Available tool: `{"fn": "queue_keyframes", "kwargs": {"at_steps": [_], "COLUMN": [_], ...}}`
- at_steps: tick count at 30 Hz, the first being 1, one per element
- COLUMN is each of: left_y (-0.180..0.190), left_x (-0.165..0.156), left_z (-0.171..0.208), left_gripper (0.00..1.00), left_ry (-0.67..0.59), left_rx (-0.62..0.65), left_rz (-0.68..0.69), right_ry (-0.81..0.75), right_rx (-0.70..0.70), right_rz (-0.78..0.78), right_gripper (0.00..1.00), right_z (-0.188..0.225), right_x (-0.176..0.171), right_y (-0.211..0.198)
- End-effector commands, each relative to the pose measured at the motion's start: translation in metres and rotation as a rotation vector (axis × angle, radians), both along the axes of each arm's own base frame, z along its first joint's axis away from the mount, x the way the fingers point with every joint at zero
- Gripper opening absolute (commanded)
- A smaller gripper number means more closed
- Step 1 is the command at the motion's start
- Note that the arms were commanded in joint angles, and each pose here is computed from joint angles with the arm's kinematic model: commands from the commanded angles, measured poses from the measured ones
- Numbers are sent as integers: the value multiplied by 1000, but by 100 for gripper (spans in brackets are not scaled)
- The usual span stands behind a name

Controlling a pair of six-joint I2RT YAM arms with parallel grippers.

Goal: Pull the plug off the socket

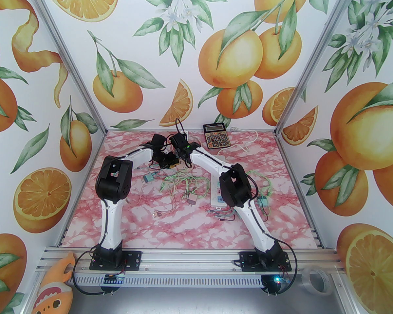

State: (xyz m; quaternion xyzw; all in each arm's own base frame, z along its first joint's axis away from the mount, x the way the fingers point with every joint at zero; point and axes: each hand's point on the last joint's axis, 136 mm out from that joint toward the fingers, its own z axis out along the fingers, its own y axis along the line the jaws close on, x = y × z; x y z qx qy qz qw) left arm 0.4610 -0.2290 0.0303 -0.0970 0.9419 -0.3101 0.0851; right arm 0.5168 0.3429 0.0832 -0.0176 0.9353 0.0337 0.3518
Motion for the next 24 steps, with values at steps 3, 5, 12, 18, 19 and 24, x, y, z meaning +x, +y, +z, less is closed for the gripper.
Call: {"fn": "queue_keyframes", "kwargs": {"at_steps": [3,5,12,18,19,24], "left_y": [21,21,20,18,18,18], "left_x": [-62,-62,-61,-60,-59,-59], "left_z": [-101,-101,-100,-99,-98,-98], "left_gripper": [22,22,21,21,21,21], "left_ry": [252,254,251,251,248,247], "left_rx": [230,230,226,230,230,230], "left_rz": [-25,-25,-27,-36,-37,-39], "right_ry": [71,97,77,53,60,39], "right_rx": [288,398,349,59,67,104], "right_rz": [42,5,27,151,146,127], "right_gripper": [33,32,32,34,34,34], "right_z": [17,18,25,10,8,18], "right_x": [-8,-3,-7,-33,-33,-24], "right_y": [25,18,25,61,60,49]}}
